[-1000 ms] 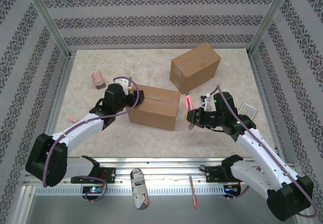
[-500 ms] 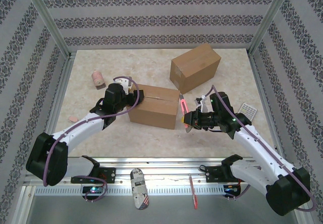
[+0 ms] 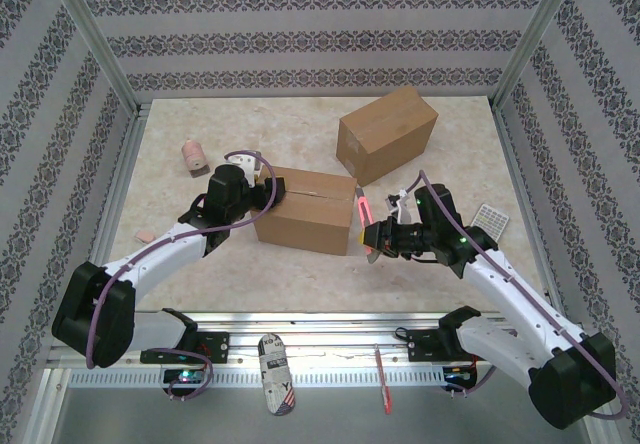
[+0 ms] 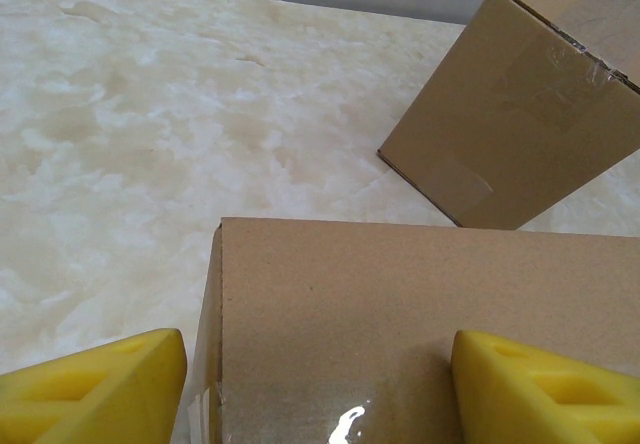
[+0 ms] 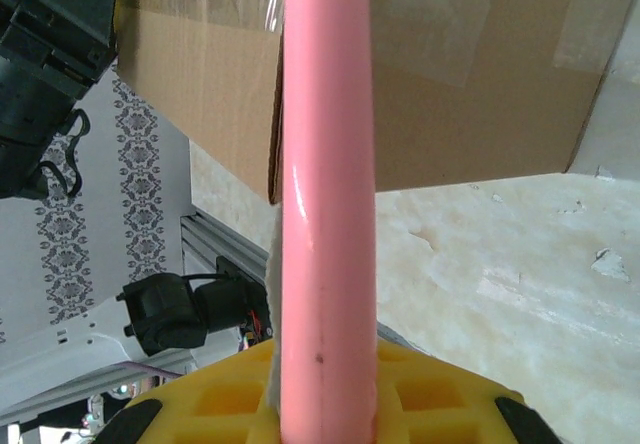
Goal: Unpack the express box
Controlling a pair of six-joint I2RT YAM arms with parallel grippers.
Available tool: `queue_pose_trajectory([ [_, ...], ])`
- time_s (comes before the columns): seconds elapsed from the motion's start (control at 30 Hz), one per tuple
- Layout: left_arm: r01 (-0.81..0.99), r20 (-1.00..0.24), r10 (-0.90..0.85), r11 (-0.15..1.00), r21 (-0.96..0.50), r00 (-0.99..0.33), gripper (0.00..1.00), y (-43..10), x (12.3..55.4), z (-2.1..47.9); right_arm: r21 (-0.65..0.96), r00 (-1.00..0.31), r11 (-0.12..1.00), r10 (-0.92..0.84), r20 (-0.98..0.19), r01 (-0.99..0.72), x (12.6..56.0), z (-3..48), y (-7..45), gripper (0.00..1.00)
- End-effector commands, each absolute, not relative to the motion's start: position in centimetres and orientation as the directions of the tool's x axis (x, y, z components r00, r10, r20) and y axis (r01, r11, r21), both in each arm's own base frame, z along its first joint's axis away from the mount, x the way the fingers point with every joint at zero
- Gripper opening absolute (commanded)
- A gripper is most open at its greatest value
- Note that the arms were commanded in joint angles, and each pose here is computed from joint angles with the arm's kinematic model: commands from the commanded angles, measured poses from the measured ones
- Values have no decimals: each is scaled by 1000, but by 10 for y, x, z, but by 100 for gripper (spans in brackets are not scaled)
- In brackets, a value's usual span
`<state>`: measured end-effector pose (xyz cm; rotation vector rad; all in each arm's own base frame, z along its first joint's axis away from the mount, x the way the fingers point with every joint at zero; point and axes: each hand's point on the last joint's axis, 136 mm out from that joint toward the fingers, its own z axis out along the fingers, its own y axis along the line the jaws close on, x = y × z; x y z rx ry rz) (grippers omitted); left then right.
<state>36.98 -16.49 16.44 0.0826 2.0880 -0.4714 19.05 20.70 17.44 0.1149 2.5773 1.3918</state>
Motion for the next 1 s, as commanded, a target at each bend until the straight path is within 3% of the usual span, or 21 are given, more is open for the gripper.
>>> queue_pose_trajectory([
  [0.0, 131, -631, -19, 973, -191, -775, 70, -136, 327, 68, 838, -981, 546, 151, -122, -21, 180, 172, 209, 0],
  [0.57, 129, -628, -16, 974, -185, -778, 70, -136, 328, 68, 825, -965, 564, 190, -182, -44, 187, 189, 206, 0],
  [0.97, 129, -628, -17, 974, -186, -778, 70, -136, 329, 69, 833, -970, 553, 181, -164, -37, 185, 187, 208, 0],
])
